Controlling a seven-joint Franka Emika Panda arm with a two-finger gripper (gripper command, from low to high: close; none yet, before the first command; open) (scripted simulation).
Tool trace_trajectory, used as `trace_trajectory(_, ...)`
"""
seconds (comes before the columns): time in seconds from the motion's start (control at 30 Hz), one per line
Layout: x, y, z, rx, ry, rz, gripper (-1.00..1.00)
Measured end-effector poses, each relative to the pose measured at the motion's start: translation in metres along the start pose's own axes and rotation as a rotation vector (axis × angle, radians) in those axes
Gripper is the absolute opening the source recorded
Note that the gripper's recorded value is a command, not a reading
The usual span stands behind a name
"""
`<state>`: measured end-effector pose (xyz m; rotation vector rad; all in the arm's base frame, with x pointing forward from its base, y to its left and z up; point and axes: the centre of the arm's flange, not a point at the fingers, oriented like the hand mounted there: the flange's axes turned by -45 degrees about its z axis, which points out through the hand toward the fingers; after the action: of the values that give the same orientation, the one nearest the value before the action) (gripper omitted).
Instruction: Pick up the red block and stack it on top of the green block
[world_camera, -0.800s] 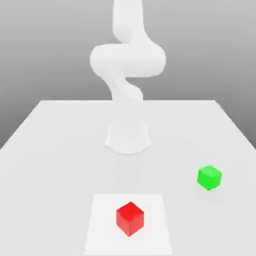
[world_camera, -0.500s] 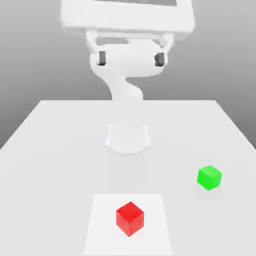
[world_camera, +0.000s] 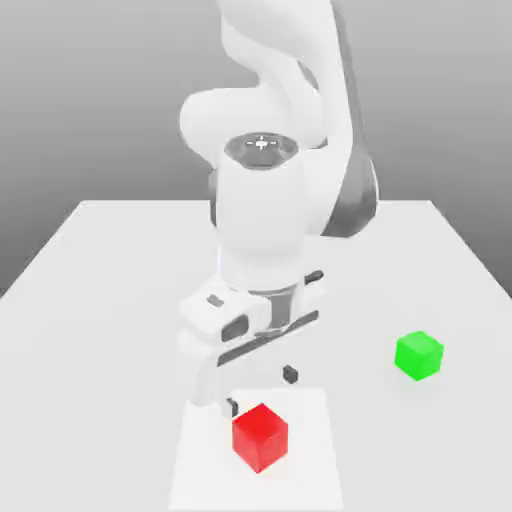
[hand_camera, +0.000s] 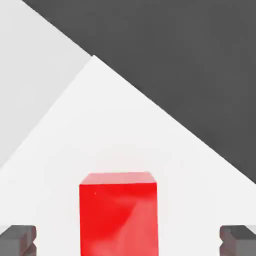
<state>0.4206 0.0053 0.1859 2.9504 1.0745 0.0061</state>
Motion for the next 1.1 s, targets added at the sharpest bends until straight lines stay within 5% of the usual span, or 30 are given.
trace_trajectory(0.1, -0.002, -0.001, 0.034, 0.002, -0.003, -0.002, 0.0)
trace_trajectory(0.13, -0.002, -0.001, 0.04, 0.002, -0.003, -0.002, -1.0)
trace_trajectory(0.57, 0.001, -0.006, -0.018, 0.006, -0.002, 0.0, -1.0)
trace_trajectory(1.1, 0.036, -0.269, -0.06, 0.028, 0.002, 0.087, -1.0)
